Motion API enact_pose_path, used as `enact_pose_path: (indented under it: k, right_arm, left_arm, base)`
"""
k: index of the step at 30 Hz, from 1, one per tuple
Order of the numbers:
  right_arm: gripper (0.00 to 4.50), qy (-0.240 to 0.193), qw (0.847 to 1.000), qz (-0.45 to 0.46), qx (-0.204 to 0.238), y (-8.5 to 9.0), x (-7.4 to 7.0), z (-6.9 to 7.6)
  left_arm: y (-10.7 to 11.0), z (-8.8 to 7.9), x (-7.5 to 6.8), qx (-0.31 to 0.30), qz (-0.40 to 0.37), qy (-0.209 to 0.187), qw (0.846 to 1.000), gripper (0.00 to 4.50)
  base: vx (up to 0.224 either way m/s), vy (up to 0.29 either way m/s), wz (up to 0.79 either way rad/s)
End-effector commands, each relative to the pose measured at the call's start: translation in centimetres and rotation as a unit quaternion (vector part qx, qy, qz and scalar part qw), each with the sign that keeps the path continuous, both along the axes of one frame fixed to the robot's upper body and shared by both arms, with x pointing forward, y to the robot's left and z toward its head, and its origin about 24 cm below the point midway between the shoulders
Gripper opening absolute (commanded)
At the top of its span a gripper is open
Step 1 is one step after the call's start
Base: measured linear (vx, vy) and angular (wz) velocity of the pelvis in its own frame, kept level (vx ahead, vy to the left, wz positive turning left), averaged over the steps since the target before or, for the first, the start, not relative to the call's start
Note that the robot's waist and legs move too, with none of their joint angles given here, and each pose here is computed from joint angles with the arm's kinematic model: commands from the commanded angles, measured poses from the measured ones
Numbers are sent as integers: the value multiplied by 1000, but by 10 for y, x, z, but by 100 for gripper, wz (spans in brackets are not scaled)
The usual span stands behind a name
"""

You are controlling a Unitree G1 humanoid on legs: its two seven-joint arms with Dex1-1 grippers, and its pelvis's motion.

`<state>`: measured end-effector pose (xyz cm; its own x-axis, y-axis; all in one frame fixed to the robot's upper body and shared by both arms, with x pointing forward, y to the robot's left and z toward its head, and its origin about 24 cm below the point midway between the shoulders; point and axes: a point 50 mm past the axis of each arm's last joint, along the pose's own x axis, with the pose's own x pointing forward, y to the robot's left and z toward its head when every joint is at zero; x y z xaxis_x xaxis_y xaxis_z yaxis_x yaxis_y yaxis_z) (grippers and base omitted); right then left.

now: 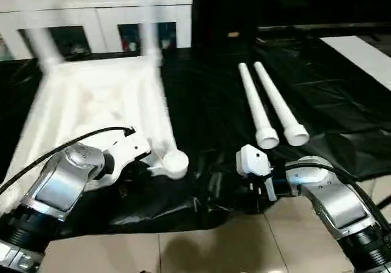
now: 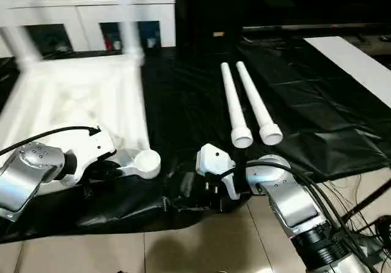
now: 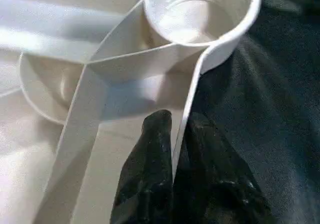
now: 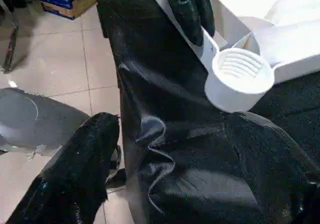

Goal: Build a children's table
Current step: Rotate table base

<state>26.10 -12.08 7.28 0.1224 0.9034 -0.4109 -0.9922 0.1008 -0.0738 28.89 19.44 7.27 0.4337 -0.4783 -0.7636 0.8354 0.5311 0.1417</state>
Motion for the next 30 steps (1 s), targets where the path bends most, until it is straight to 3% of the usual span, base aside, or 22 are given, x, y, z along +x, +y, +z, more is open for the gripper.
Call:
enact_pose_path:
  k: [1,7,9,17,18,22,24,27,29,30]
  right_arm:
    - [383,-12,1000,-3,-8,0,4,4]
    - [383,-20,999,-36,-28,-4,9,-1]
    - [383,-39,995,-82,-43,-7,19,-4]
    - [383,-49,991,-120,-28,-7,26,-2]
    - [383,-49,991,-120,-28,-7,26,-2]
    - [383,-50,990,-125,-29,-6,26,-4]
    - [383,-52,989,-134,-28,-6,27,-4]
    - [383,-55,987,-148,-25,-6,29,-4]
    - [383,-66,976,-206,-16,-10,37,-2]
    - [383,-66,976,-206,-16,-10,37,-2]
  left_arm:
    - [7,-1,6,16,52,-10,998,35]
    - [-1,-1,20,16,73,-54,996,7]
    - [-2,-1,29,24,64,-87,994,3]
    - [-2,8,47,4,-1,-172,985,1]
    - [-2,9,48,3,-5,-176,984,48]
    - [-2,14,56,5,-18,-227,974,67]
    - [0,19,63,18,-13,-270,962,98]
    - [-1,28,67,-5,4,-303,953,98]
    - [-1,42,71,-81,61,-331,938,98]
    - [-1,42,71,-81,61,-331,938,98]
  base:
    - [0,0,0]
    - [0,0,0]
    - [0,0,0]
    - [0,0,0]
    - [0,0,0]
    - [0,0,0]
    - [0,0,0]
    - [0,0,0]
    - [0,0,0]
    - [0,0,0]
